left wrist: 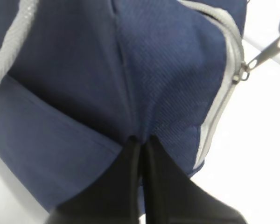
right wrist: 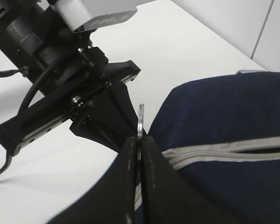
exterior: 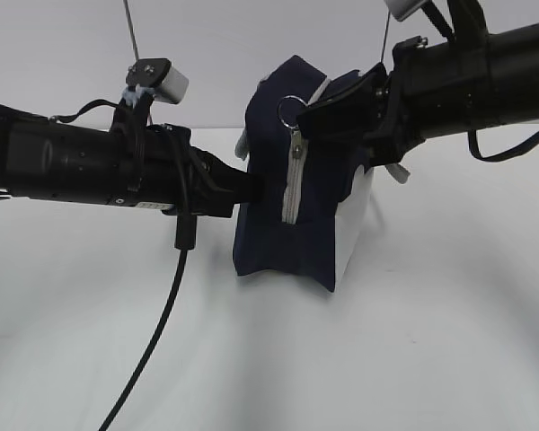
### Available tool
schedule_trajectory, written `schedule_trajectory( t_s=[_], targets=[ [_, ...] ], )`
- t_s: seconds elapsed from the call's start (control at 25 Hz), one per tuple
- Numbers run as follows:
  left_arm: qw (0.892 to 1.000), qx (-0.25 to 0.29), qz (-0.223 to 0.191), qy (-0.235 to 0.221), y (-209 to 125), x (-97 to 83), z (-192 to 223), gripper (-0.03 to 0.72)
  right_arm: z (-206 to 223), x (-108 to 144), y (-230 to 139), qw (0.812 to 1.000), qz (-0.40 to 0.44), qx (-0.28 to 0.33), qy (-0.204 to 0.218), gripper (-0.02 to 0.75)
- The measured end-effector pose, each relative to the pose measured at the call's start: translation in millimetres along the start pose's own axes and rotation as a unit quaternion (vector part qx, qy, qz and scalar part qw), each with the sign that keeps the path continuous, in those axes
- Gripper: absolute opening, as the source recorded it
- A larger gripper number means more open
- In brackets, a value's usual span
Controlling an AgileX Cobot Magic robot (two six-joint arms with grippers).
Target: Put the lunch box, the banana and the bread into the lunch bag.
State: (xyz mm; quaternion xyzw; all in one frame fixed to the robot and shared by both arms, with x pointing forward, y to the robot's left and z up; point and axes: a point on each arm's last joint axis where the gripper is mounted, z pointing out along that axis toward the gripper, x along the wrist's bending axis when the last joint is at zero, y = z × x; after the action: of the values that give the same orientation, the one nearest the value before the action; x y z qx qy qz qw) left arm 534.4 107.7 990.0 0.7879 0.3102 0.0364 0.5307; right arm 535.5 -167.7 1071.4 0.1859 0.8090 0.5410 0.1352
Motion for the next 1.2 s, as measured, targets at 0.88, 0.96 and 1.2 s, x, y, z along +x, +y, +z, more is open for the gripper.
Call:
schedule_trajectory(
  t_s=[0.88,0.96,1.2],
  targets=[
    [1.000,0.008,-0.010,-0.014,-1,-2.5,0,-0.003,-4,-13,26,0.999,0.007,-0.019,-0.033,0.000],
    [1.000,0.010,-0.010,-0.016,-2,-2.8,0,-0.003,-5,-14,29,1.000,0.000,-0.013,-0.028,0.000],
    [1.000,0.022,0.002,-0.021,-4,-3.7,0,-0.003,-5,-34,24,1.000,0.006,-0.006,0.026,0.000]
  ],
)
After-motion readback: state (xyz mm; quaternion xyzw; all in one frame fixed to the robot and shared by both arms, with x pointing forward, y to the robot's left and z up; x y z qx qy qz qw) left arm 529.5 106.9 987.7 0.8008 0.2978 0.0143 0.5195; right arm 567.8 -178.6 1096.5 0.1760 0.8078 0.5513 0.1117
